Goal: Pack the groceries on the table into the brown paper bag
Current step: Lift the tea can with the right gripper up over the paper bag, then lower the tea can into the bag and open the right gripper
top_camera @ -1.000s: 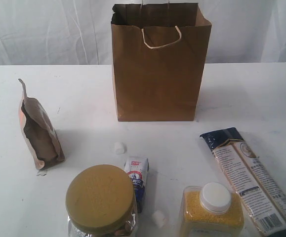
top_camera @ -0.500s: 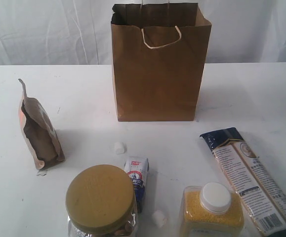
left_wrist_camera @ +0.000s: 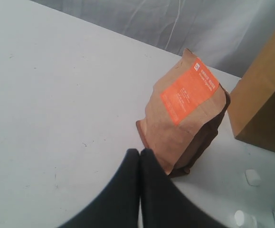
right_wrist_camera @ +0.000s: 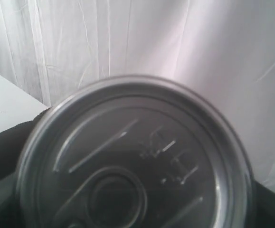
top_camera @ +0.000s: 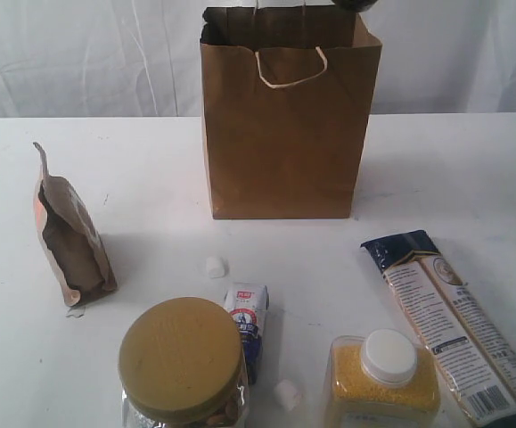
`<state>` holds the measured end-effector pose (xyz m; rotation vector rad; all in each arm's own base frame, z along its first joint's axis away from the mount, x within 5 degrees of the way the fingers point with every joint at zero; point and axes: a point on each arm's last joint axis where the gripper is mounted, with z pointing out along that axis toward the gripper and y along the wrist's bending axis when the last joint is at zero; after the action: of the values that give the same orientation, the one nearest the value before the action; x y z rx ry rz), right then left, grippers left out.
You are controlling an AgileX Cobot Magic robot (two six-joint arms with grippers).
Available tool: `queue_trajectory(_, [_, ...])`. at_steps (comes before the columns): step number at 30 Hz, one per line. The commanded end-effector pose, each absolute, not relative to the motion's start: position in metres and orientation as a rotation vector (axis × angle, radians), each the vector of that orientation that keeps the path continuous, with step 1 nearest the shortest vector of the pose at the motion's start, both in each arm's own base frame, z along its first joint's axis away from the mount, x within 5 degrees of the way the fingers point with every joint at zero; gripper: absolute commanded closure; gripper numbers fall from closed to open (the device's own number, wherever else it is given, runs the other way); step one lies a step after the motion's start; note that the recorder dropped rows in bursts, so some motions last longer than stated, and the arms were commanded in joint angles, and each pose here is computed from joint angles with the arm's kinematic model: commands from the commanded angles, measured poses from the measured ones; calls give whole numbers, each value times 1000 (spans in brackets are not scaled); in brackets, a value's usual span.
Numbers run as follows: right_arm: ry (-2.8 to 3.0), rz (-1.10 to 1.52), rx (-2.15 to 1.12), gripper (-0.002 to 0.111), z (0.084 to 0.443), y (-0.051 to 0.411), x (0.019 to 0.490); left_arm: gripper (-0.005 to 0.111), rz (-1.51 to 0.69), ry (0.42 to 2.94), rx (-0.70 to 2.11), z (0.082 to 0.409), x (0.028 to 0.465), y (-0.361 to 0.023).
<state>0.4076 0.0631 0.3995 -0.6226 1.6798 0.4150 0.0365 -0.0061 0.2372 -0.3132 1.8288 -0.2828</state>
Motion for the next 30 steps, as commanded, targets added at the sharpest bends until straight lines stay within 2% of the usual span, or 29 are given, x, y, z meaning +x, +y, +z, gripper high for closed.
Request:
queue_trajectory(1, [1628,441,-657,108,406,74,412,107,-298,1821,-307,240,35,-7])
queue_trajectory(7, [1623,384,-789,108,398,95,418,107,-282,1823,-286,240,35,-7])
queue_trajectory(30, [1684,361,-904,108,369,100,429,107,-282,1825,-285,240,35,-7])
